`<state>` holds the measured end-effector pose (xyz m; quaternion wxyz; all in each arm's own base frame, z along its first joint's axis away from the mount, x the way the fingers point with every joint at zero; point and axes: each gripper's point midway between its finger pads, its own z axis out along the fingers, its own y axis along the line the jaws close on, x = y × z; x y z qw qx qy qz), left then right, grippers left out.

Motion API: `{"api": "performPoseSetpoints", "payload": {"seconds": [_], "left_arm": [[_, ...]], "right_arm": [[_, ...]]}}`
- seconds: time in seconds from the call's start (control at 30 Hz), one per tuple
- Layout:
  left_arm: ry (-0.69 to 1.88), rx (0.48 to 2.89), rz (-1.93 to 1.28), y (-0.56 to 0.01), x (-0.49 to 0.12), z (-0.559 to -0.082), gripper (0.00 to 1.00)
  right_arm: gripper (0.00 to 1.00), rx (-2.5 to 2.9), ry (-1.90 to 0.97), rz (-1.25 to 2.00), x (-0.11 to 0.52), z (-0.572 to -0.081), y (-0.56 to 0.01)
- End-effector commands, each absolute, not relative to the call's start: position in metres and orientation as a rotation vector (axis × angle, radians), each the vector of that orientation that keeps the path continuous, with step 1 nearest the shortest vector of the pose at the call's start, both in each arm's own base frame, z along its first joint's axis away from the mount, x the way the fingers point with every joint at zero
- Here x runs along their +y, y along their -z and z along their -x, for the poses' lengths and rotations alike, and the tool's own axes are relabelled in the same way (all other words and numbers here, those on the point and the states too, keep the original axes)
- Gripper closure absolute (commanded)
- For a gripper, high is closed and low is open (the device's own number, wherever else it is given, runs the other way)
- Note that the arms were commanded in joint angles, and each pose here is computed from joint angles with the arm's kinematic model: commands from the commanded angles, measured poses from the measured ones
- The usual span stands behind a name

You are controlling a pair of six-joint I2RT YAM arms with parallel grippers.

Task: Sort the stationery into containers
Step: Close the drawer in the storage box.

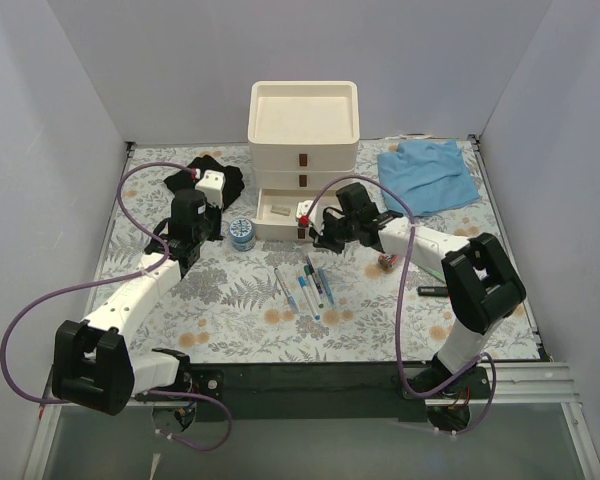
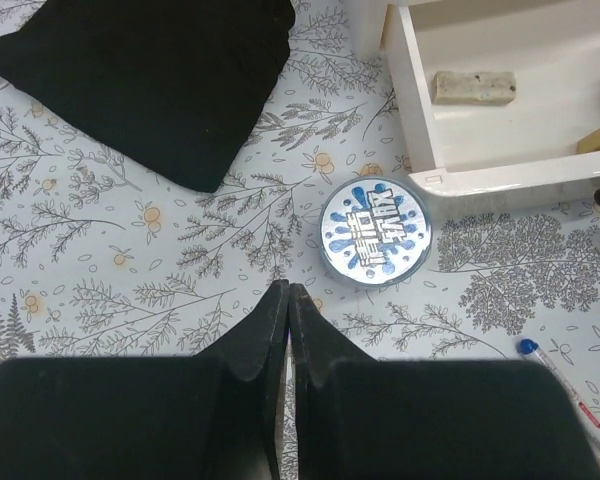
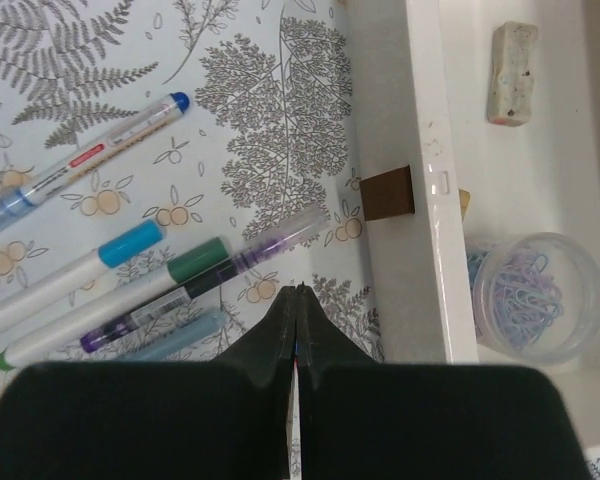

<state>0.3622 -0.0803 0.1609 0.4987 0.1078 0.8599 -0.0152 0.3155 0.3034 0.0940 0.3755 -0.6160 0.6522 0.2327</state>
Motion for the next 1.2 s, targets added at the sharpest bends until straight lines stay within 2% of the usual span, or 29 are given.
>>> {"api": "performPoseSetpoints", "payload": {"seconds": [0.0, 0.2, 0.6, 0.77, 0.83, 0.97, 1.0, 1.17], "left_arm": [[0.031, 2.029, -0.209, -0.172, -0.078, -0.367, 1.0], [0.034, 2.044, -0.184, -0.164, -0.076, -0.368, 1.0], [0.09, 2.078, -0.155, -0.154, -0.078, -0.374, 1.0], [0.139, 2.106, -0.174, -0.151, -0.082, -0.376, 0.79], [0.144, 2.108, -0.167, -0.151, -0.08, -0.377, 0.76], [0.192, 2.119, -0.175, -0.148, -0.082, -0.376, 0.57], [0.197, 2.125, -0.177, -0.146, -0.083, -0.376, 0.5], [0.252, 2.122, -0.198, -0.147, -0.092, -0.376, 0.39]], "right_arm": [[0.99, 1.642, -0.465, 1.502, 0.315, -0.356, -0.099], [0.99, 1.654, -0.317, 1.391, 0.316, -0.402, -0.107], [0.99, 1.696, -0.249, 1.148, 0.317, -0.48, -0.126], [0.99, 1.67, -0.247, 1.119, 0.324, -0.497, -0.133], [0.99, 1.671, -0.26, 1.116, 0.327, -0.499, -0.132], [0.99, 1.675, -0.26, 1.107, 0.327, -0.5, -0.131], [0.99, 1.679, -0.259, 1.104, 0.326, -0.5, -0.131], [0.99, 1.7, -0.272, 1.072, 0.323, -0.495, -0.131]]}}
